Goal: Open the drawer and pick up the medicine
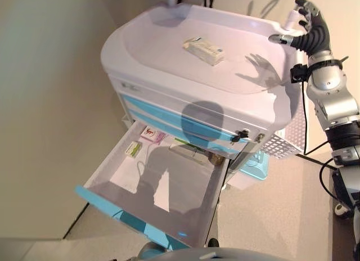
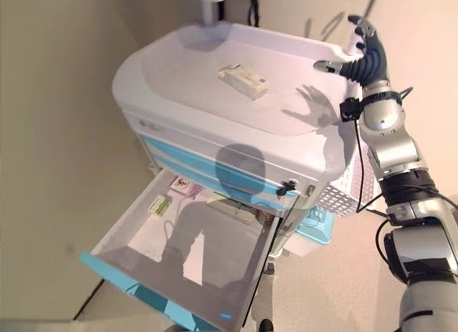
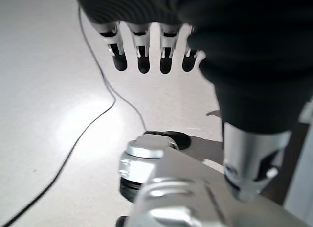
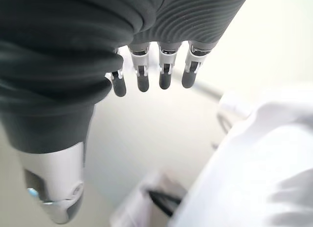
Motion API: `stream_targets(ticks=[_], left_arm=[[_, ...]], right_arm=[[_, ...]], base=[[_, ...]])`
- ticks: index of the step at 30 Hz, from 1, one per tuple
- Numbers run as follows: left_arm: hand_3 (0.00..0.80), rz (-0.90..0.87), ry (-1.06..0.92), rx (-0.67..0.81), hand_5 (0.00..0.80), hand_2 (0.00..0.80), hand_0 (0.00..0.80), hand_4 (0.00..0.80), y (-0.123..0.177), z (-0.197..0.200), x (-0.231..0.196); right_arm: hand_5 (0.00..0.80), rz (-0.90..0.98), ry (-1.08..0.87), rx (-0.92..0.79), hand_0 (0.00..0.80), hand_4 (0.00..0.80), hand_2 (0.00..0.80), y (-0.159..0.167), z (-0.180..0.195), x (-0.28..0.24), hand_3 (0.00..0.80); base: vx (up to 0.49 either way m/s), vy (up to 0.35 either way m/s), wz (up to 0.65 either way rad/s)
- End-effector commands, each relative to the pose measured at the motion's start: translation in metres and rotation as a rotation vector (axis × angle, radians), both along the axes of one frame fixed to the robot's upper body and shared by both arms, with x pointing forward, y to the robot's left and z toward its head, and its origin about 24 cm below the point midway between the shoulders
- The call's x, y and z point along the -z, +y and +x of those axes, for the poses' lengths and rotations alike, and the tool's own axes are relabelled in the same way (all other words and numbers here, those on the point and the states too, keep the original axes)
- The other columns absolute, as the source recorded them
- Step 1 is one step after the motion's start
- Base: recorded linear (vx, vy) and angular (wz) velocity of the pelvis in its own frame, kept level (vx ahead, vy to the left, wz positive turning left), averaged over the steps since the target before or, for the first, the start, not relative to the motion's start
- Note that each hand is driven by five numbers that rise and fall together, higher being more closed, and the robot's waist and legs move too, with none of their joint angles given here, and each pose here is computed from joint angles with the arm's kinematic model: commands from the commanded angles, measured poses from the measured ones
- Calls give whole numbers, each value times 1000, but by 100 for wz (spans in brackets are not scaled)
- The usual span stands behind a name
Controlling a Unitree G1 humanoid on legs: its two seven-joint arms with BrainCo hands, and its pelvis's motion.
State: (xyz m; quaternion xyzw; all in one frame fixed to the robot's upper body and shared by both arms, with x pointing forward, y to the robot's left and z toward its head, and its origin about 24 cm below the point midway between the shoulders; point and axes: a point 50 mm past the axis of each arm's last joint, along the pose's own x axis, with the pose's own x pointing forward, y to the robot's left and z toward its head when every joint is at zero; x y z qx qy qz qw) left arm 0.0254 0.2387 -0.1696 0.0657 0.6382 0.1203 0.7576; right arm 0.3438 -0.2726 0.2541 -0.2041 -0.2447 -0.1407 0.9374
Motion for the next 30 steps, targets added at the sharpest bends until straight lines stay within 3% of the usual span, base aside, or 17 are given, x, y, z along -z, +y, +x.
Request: stream_targets(ticks=[1, 6, 8, 11, 17, 18, 19, 20, 21, 25, 30], left_arm=[[0, 42, 63, 55, 0, 0, 0, 0, 10, -6, -1], [0, 44, 54, 87, 0, 0, 0, 0, 7, -1, -1], [0, 42, 20, 63, 0, 0, 0, 0, 6, 5, -1], [0, 43, 21, 59, 0, 0, 0, 0, 6, 4, -1], [0, 10, 26, 29, 0, 0, 0, 0, 1, -3, 0], [0, 10, 27, 28, 0, 0, 0, 0, 1, -4, 0], [0, -9, 34, 46, 0, 0, 0, 0, 1, -5, 1], [0, -9, 35, 45, 0, 0, 0, 0, 1, -6, 1], [0, -25, 21, 74, 0, 0, 0, 0, 1, -3, 0], [0, -32, -28, 115, 0, 0, 0, 0, 5, 8, -3], [0, -57, -316, 159, 0, 0, 0, 0, 13, 61, -27]], right_arm=[[0, 60, -186, -28, 0, 0, 0, -2, -20, -21, 0], [0, 164, -163, 51, 0, 0, 0, -24, -43, 20, 0], [0, 219, -86, 143, 0, 0, 0, -45, -68, 61, 0], [0, 242, -21, 191, 0, 0, 0, -53, -79, 83, 0], [0, 383, 371, 299, 0, 0, 0, -62, -116, 196, 0], [0, 383, 372, 299, 0, 0, 0, -62, -116, 196, 0], [0, 422, 540, 316, 0, 0, 0, -61, -132, 234, 0], [0, 422, 540, 315, 0, 0, 0, -61, -132, 234, 0], [0, 434, 721, 328, 0, 0, 0, -57, -151, 271, 0], [0, 401, 912, 319, 0, 0, 0, -50, -169, 303, 0], [0, 386, 1047, 295, 0, 0, 0, -42, -159, 324, 0]], base=[[-56, -4, -14], [-28, 0, -12], [-36, 15, -2], [-18, 6, -15], [-35, 21, -29], [-17, 7, -27], [-8, 2, -20], [-47, 4, -19], [-73, 1, -15], [-118, 7, -4], [-363, 5, -18]])
